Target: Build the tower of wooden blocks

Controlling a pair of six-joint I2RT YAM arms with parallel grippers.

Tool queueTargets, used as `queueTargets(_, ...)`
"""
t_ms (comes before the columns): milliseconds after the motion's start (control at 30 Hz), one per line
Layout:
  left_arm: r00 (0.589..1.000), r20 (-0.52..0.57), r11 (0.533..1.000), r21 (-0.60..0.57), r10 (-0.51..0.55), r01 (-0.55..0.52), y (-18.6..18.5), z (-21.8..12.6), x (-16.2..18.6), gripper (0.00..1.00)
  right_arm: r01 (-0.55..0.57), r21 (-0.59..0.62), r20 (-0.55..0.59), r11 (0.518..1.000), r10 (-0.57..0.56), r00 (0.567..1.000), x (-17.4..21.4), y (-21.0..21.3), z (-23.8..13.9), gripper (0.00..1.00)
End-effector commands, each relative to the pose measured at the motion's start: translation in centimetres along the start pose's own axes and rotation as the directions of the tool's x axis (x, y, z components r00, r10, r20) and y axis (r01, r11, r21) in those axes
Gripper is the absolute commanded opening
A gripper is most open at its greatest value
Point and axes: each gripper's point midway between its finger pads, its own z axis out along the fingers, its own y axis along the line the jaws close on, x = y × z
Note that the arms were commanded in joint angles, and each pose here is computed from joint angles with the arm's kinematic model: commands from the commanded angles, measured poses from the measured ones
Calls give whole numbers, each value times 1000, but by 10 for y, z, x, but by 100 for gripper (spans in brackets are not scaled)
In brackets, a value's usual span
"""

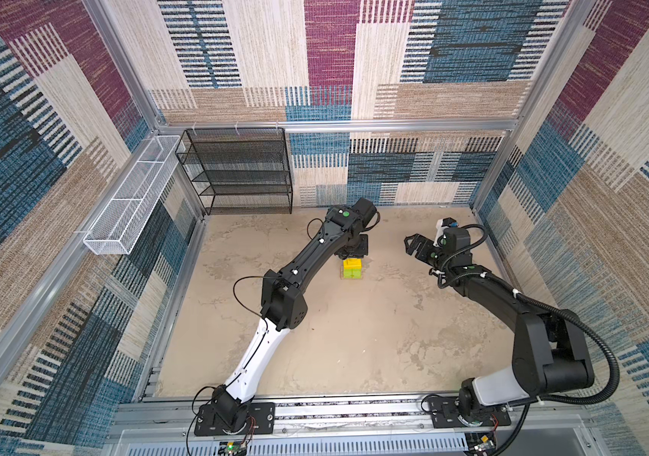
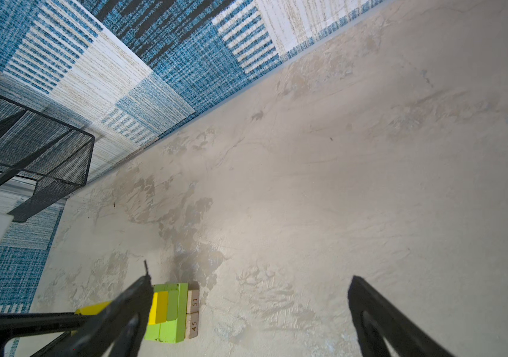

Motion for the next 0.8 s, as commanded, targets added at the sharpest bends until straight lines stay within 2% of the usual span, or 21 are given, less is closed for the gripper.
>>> queueTargets(0,1000,17,1000,-7,-18,18,1,0,-4,13,5,-25,20,1000,-4,1000,-7,5,1,99)
queueTargets(767,1000,18,1000,-16,-9,9,2,7,-5,18,-7,-35,5,999,7,1000,-5,3,7,99)
